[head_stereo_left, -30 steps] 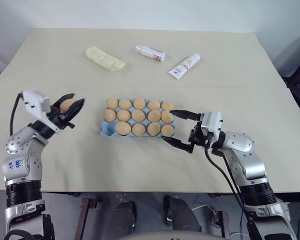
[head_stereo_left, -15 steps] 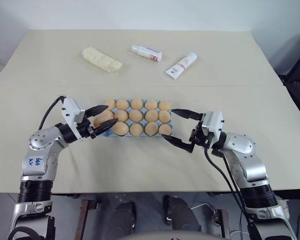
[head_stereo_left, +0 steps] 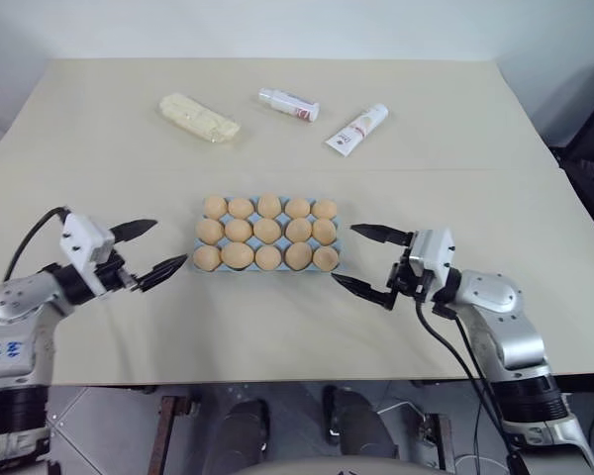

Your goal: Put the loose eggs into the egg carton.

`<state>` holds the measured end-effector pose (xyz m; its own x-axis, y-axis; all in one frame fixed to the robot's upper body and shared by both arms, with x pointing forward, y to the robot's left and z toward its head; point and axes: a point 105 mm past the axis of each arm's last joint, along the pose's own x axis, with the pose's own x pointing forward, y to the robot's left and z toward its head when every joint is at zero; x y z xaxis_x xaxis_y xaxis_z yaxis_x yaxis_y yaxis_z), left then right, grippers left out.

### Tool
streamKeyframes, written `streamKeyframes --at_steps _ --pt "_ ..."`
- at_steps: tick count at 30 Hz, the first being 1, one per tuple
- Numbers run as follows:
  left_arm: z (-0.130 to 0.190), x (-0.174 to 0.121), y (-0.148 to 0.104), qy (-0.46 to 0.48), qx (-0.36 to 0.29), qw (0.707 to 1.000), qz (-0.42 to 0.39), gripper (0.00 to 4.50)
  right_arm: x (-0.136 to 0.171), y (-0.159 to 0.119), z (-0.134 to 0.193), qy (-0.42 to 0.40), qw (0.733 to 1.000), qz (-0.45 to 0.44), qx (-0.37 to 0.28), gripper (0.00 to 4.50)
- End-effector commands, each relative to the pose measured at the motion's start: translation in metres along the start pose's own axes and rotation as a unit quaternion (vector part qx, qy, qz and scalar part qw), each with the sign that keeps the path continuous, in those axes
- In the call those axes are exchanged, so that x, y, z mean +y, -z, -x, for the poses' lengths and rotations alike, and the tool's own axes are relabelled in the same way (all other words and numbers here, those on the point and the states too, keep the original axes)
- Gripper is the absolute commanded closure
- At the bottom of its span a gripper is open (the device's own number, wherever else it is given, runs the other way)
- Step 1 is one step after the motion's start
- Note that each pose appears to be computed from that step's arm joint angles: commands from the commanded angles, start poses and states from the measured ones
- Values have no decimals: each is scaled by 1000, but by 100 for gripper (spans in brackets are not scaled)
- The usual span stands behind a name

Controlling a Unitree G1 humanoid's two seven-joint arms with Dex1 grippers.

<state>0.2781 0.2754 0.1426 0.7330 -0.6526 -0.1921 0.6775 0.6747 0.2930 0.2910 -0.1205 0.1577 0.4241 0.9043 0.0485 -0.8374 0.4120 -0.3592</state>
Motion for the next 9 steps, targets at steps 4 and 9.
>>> streamKeyframes --at_steps 4,9 --pt "28 -2 -2 -8 21 999 -39 4 -6 -6 14 1 1000 7 0 0" --pt "30 -12 8 -10 35 999 -37 4 -8 -6 14 5 1000 7 -1 0"
